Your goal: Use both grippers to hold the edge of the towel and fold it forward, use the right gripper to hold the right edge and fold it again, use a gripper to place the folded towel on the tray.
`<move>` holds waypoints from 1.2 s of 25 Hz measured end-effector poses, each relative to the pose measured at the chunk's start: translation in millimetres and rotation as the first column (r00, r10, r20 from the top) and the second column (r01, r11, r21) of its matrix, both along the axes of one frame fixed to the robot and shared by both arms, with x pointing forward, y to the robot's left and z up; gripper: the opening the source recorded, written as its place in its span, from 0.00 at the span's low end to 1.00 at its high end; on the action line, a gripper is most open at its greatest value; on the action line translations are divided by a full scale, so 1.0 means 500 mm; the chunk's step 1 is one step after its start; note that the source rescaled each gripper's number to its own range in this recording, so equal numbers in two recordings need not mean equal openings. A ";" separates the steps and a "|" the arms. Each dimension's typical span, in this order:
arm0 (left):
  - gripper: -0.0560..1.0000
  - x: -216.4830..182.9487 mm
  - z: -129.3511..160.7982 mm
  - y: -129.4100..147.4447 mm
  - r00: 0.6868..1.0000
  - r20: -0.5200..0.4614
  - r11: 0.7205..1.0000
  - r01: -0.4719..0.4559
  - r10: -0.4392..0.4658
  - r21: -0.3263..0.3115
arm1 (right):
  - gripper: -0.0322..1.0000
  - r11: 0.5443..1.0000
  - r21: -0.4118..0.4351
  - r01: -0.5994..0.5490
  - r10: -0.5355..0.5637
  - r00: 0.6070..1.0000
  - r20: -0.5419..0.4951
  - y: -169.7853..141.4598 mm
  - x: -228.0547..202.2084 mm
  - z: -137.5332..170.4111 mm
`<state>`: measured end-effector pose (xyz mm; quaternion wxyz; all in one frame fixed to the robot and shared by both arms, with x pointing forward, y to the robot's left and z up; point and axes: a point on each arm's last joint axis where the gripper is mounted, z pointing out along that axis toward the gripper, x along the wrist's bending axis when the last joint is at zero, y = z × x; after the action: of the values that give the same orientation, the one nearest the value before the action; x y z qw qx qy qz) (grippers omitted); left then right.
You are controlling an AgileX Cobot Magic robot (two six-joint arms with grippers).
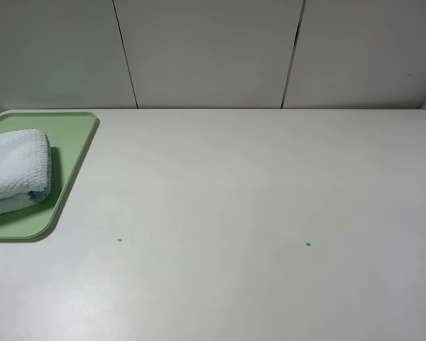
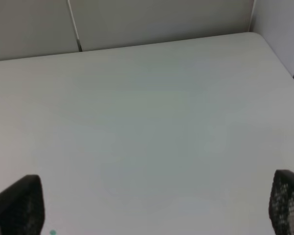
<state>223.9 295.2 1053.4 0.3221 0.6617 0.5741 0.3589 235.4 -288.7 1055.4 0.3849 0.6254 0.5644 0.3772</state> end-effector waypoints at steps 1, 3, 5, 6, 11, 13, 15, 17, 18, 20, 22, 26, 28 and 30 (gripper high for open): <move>1.00 0.003 -0.009 0.000 1.000 -0.008 1.000 0.009 -0.009 -0.001 | 1.00 1.000 0.000 0.000 0.000 1.000 0.000 0.000 0.000 0.000; 1.00 0.007 -0.023 0.001 0.999 -0.032 1.000 0.020 -0.020 -0.002 | 1.00 1.000 0.000 0.000 0.000 1.000 0.000 0.000 0.000 0.000; 1.00 0.007 -0.026 0.001 0.999 -0.035 1.000 0.023 -0.023 -0.002 | 1.00 1.000 0.000 0.000 0.000 1.000 0.000 0.000 0.000 0.000; 1.00 0.008 -0.026 0.001 0.999 -0.034 1.000 0.022 -0.023 -0.002 | 1.00 1.000 0.000 0.000 0.000 1.000 0.000 0.000 0.000 0.000; 1.00 0.008 -0.026 0.001 0.999 -0.034 1.000 0.030 -0.030 -0.003 | 1.00 1.000 0.000 0.000 0.000 1.000 0.000 0.000 0.000 0.000; 1.00 0.007 -0.026 0.001 0.998 -0.034 0.999 0.045 -0.045 -0.003 | 1.00 1.000 0.000 0.000 0.000 1.000 0.000 0.000 0.000 0.000; 1.00 0.007 -0.026 0.002 0.997 -0.034 0.997 0.073 -0.073 -0.002 | 1.00 1.000 0.000 0.000 0.000 1.000 0.000 0.000 0.000 0.000; 1.00 0.007 -0.026 0.003 0.994 -0.034 0.994 0.105 -0.105 -0.002 | 1.00 1.000 0.000 0.000 0.000 1.000 0.000 0.000 0.000 0.000; 1.00 0.007 -0.026 0.003 0.993 -0.034 0.993 0.115 -0.115 -0.002 | 1.00 1.000 0.000 0.000 0.000 1.000 0.000 0.000 0.000 0.000; 1.00 0.007 -0.026 0.003 0.992 -0.034 0.993 0.122 -0.122 -0.002 | 1.00 1.000 0.000 0.000 0.000 1.000 0.000 0.000 0.000 0.000; 1.00 0.007 -0.026 0.003 0.992 -0.034 0.993 0.122 -0.122 -0.002 | 1.00 1.000 0.000 0.000 0.000 1.000 0.000 0.000 0.000 0.000; 1.00 0.007 -0.026 0.003 0.992 -0.034 0.993 0.122 -0.122 -0.002 | 1.00 1.000 0.000 0.000 0.000 1.000 0.000 0.000 0.000 0.000; 1.00 0.007 -0.026 0.003 0.992 -0.034 0.993 0.122 -0.122 -0.002 | 1.00 1.000 0.000 0.000 0.000 1.000 0.000 0.000 0.000 0.000; 1.00 0.007 -0.026 0.003 0.992 -0.034 0.993 0.122 -0.122 -0.002 | 1.00 1.000 0.000 0.000 0.000 1.000 0.000 0.000 0.000 0.000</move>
<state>227.4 296.8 1040.7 0.3334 0.7016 0.5381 0.3273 235.4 -288.7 1055.4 0.3849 0.6254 0.5644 0.3772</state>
